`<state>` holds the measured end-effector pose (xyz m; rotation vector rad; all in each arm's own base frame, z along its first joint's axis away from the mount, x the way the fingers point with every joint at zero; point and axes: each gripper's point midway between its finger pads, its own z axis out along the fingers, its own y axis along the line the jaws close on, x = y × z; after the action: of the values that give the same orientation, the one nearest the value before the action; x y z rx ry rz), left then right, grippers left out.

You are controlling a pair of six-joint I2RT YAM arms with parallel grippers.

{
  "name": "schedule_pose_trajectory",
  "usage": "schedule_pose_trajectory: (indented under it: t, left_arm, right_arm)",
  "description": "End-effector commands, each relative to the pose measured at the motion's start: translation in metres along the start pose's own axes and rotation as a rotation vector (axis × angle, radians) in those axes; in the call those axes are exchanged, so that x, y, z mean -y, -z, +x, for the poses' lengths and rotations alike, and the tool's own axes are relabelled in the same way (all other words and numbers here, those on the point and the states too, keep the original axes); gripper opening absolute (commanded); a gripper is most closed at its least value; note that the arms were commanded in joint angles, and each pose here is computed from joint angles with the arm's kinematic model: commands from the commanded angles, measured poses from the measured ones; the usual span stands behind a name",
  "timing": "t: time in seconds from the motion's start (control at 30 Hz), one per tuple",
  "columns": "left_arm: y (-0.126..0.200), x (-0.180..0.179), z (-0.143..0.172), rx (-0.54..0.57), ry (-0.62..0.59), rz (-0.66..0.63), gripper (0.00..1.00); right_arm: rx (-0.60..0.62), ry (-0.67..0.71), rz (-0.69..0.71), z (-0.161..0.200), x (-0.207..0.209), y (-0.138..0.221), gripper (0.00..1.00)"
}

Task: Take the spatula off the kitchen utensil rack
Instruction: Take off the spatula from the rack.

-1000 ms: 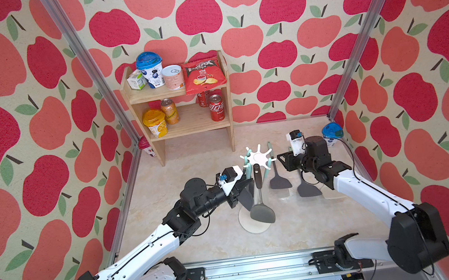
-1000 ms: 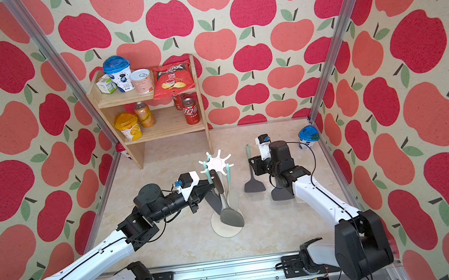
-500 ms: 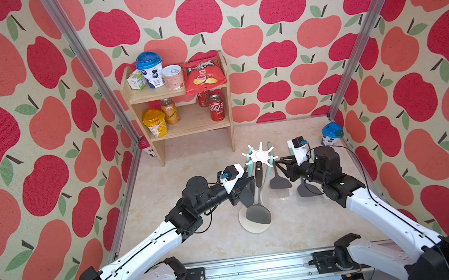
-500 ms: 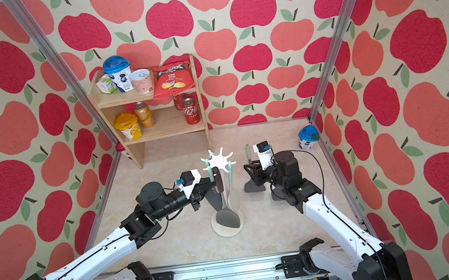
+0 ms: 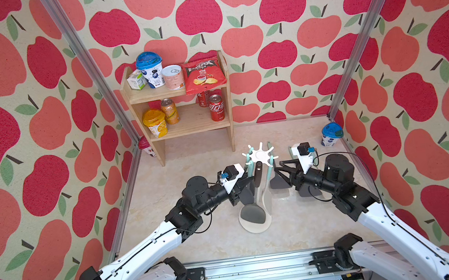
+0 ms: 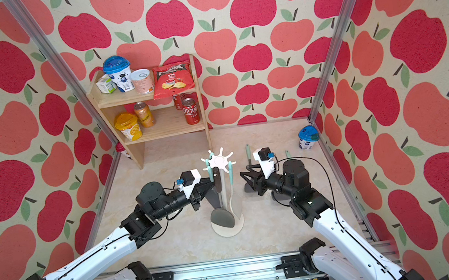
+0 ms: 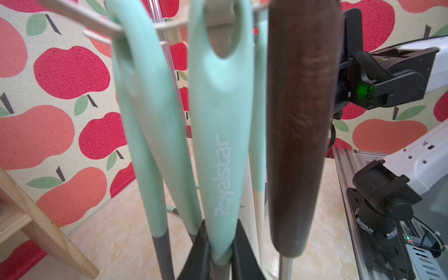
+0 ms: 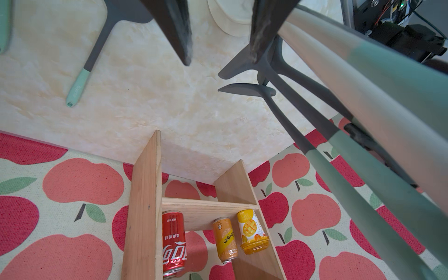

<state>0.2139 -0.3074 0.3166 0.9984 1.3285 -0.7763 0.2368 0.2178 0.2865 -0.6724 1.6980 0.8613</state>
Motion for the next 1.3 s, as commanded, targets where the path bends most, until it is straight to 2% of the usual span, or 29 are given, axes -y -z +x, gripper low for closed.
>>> schedule_pose_trajectory:
  t: [0.0,0.47,1.27]
  left_arm:
    - [-0.004,0.004,0.05,-0.17,0.052,0.022,0.0]
    - [-0.005,0.005,0.051,-0.171,0.055,0.024,0.0]
    - [-0.003,0.004,0.052,-0.174,0.056,0.018,0.0]
  right_arm:
    - [-0.005,0.022,-0.035,0.004,-0.009,0.005,0.44]
    - [0.0,0.04,-0.132,-0.004,-0.029,0.009,0.49]
    - [0.011,0.059,-0.308,-0.023,-0.063,0.014,0.48]
